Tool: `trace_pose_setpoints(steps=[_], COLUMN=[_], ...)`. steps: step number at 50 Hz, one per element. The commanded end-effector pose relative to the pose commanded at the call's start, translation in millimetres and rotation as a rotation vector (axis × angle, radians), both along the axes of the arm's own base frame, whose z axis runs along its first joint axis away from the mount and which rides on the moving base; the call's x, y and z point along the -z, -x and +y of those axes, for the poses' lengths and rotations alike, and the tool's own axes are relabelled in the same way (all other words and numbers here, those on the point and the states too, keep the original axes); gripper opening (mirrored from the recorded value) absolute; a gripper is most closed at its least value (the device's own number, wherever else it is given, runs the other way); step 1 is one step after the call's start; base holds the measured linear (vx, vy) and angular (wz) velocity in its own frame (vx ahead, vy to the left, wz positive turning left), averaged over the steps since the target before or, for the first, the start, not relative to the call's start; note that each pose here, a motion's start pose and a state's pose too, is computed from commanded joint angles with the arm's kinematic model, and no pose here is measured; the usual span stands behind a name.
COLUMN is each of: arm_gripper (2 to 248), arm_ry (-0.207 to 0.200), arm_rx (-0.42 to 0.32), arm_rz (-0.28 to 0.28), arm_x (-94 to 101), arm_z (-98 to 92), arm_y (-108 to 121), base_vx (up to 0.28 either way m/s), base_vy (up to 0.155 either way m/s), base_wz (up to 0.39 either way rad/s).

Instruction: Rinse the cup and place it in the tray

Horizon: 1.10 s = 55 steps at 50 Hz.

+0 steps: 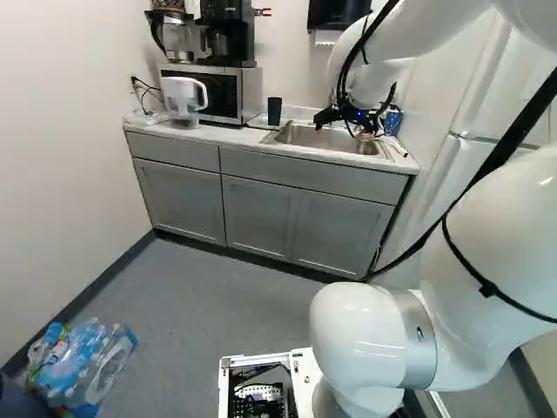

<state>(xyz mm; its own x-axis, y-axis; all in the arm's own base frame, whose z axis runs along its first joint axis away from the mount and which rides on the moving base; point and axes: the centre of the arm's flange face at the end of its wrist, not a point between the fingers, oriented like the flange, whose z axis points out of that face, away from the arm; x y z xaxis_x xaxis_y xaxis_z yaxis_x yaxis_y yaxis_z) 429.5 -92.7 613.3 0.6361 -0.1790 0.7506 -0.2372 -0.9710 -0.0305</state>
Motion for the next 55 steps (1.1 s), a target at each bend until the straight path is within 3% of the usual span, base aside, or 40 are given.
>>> trace_pose_setpoints(steps=[26, 55], arm_gripper=[247, 247], arm_ry=[0.018, 0.042], arm_rx=[-0.040, -0.103], arm_rz=[-0.063, -0.166], arm_x=[48.6, 121.8], arm_z=[17.9, 46.2], arm_y=[10.6, 41.8], base_vx=[0.000, 0.000], base_vy=[0.000, 0.000], base_wz=[0.000, 0.000])
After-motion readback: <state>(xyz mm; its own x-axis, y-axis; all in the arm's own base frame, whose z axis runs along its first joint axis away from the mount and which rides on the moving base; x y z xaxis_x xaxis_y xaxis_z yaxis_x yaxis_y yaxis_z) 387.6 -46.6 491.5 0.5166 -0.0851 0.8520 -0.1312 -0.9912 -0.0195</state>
